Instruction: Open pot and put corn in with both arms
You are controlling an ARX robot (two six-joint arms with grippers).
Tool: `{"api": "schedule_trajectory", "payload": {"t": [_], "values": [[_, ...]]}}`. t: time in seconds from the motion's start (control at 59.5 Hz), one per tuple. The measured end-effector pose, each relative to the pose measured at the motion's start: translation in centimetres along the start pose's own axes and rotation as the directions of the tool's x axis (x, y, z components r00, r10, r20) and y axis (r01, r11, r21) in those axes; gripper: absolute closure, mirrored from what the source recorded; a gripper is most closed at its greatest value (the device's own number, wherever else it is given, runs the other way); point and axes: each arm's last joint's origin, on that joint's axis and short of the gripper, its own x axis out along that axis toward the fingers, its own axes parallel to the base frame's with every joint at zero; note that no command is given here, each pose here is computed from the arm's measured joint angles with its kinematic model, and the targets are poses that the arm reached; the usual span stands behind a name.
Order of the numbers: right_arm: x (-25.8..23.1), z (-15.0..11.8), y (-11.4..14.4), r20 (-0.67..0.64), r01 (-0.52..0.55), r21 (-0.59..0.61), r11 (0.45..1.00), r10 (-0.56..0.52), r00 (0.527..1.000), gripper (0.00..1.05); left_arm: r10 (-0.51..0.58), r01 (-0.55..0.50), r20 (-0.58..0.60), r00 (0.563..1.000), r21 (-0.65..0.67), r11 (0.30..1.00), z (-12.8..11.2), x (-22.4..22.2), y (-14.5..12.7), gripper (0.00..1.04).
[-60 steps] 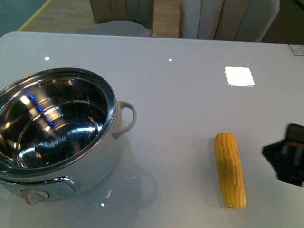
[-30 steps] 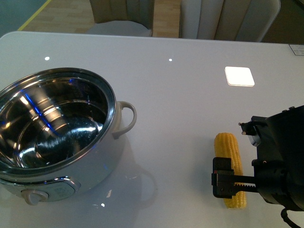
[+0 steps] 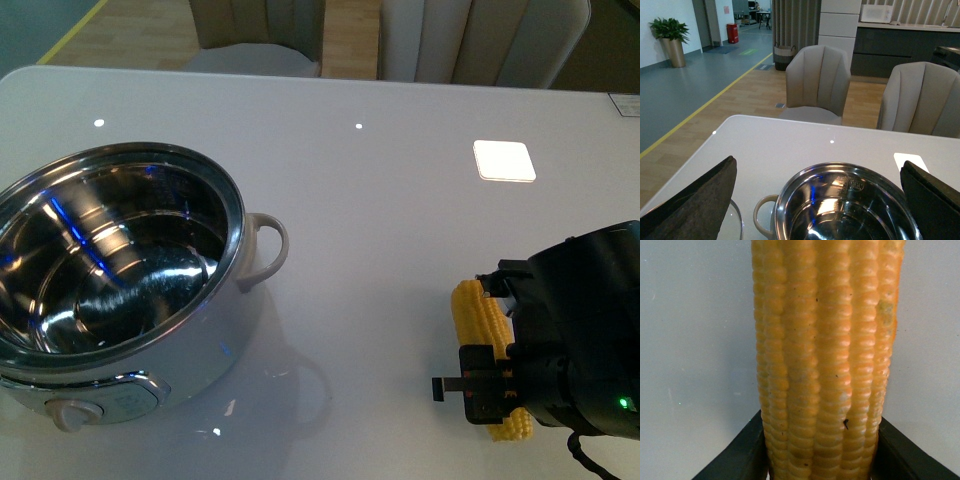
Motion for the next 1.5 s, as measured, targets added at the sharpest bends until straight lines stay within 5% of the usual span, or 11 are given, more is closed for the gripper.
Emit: {"api": "schedule_trajectory", "payload": {"t": [0.302,0.504,0.958,1.495], "values": [[-1.8,0.8,0.2,0.046,-0.068,0.057,0.996,0.065,0.997,0.82,0.0,0.0,0.0,1.0,0.0,1.0,0.0,0.0,0.0,0.07],[-6.3,4.7,1.7,0.177,-0.234,0.117,0.965,0.211,0.961,0.83,0.0,0.0,0.0,1.0,0.0,1.0,0.0,0.0,0.0,0.07],[-11.6,11.1,11.5,0.251,-0.553,0.058,0.831,0.524,0.814,0.85,0.0,0.0,0.0,1.0,0.0,1.0,0.0,0.0,0.0,0.07],[-9.5,14.4,17.8,0.184,-0.652,0.178,0.737,0.627,0.757,0.86,0.0,0.0,0.0,1.0,0.0,1.0,0.0,0.0,0.0,0.07]]}}
